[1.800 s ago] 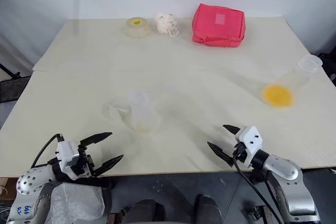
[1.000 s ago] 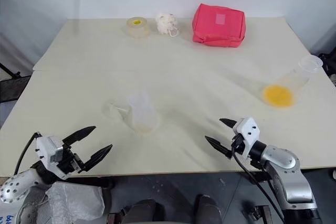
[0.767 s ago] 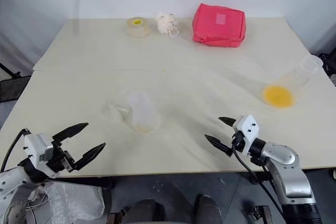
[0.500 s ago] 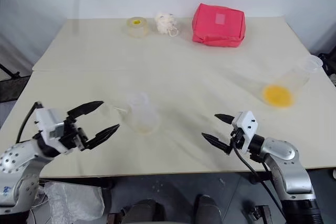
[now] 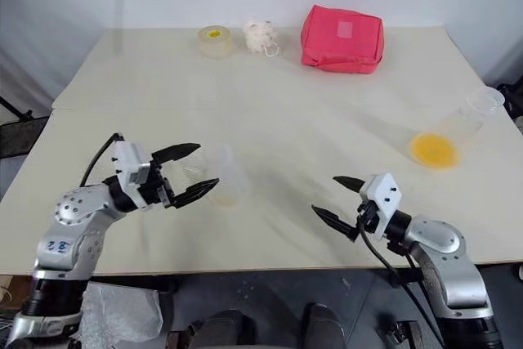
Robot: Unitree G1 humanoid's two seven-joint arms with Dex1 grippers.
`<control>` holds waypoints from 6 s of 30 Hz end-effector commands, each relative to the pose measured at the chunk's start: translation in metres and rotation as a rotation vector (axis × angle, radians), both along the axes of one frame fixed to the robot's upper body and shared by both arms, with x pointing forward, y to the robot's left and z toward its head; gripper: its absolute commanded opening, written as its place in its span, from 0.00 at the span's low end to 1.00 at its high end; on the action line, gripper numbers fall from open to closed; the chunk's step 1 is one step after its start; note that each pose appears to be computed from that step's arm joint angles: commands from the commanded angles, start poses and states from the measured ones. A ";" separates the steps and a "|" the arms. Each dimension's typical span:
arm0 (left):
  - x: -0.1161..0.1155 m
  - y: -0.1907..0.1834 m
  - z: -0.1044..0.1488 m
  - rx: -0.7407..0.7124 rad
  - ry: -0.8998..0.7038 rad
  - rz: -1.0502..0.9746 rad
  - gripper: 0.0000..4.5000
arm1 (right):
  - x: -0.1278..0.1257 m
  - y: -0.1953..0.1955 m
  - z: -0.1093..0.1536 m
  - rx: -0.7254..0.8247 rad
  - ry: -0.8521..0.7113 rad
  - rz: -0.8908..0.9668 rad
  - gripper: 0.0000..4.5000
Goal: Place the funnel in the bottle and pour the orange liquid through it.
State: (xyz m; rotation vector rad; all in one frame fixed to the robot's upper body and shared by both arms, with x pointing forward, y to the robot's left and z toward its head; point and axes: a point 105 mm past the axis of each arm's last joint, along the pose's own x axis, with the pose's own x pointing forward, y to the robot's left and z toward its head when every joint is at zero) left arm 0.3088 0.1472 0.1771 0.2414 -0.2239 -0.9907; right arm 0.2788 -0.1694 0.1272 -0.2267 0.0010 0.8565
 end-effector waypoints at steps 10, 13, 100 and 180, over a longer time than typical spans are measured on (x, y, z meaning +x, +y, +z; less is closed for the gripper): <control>0.009 -0.014 0.010 -0.018 -0.027 -0.063 0.51 | -0.001 0.000 0.014 0.008 -0.058 -0.020 1.00; 0.013 -0.019 0.018 -0.007 -0.045 -0.075 0.51 | 0.001 -0.002 0.017 0.005 -0.068 -0.028 1.00; -0.036 0.089 0.003 0.159 0.031 0.660 0.99 | 0.017 0.021 0.030 -0.012 -0.040 0.364 1.00; 0.030 -0.072 0.159 -0.044 0.747 -0.197 0.01 | -0.012 -0.008 0.045 0.018 -0.161 0.064 1.00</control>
